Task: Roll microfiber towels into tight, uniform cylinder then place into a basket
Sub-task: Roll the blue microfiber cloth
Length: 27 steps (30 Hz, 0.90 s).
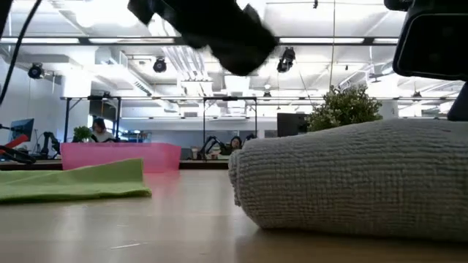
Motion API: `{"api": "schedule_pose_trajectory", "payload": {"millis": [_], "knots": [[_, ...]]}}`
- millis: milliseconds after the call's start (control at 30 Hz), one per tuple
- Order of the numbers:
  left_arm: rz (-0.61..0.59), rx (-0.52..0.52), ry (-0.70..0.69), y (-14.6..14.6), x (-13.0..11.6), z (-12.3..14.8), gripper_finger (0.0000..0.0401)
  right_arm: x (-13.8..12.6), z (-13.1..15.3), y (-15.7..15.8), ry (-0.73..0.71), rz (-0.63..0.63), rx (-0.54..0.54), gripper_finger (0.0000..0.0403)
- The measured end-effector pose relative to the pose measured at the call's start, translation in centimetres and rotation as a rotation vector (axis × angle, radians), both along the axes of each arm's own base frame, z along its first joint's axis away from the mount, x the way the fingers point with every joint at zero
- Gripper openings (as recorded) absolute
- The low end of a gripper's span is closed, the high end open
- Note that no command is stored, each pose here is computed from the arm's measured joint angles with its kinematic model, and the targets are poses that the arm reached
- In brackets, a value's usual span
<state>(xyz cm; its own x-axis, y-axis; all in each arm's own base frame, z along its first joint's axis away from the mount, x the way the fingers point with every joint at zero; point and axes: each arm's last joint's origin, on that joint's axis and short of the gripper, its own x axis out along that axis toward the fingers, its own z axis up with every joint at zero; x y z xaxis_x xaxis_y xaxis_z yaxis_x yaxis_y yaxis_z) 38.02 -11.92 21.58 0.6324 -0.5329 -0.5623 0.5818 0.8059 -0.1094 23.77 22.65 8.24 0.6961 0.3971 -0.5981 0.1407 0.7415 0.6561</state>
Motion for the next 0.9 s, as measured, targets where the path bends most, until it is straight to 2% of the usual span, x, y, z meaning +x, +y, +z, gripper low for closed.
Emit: {"api": "schedule_pose_trajectory", "payload": {"millis": [100,167,333,467,667,767,900], "knots": [[-0.110,0.082,-0.084,-1.7,-0.8,0.6,0.0019,0.1,0.0,-0.1,0.001,-0.020,0.015,0.0009],[-0.139,0.138,-0.116,-2.6,-1.1,0.5,0.0019,0.2,0.1,-0.2,-0.001,-0.033,0.021,0.0009],[-0.150,0.156,-0.101,-3.3,-0.7,-1.2,0.0038,0.2,0.1,-0.2,-0.003,-0.040,0.031,0.0009],[-0.144,0.118,-0.095,-3.5,-0.2,-1.9,0.0091,0.3,0.1,-0.2,0.002,-0.048,0.041,0.0011],[-0.164,0.103,-0.109,-3.9,0.0,-2.3,0.0199,0.3,0.1,-0.3,0.005,-0.058,0.050,0.0011],[-0.156,0.154,-0.124,-4.7,-0.2,-2.8,0.0238,0.4,0.1,-0.3,0.007,-0.062,0.052,0.0012],[-0.204,0.305,-0.166,-6.2,-0.4,-4.5,0.0253,0.4,0.1,-0.3,0.009,-0.067,0.059,0.0012]]}}
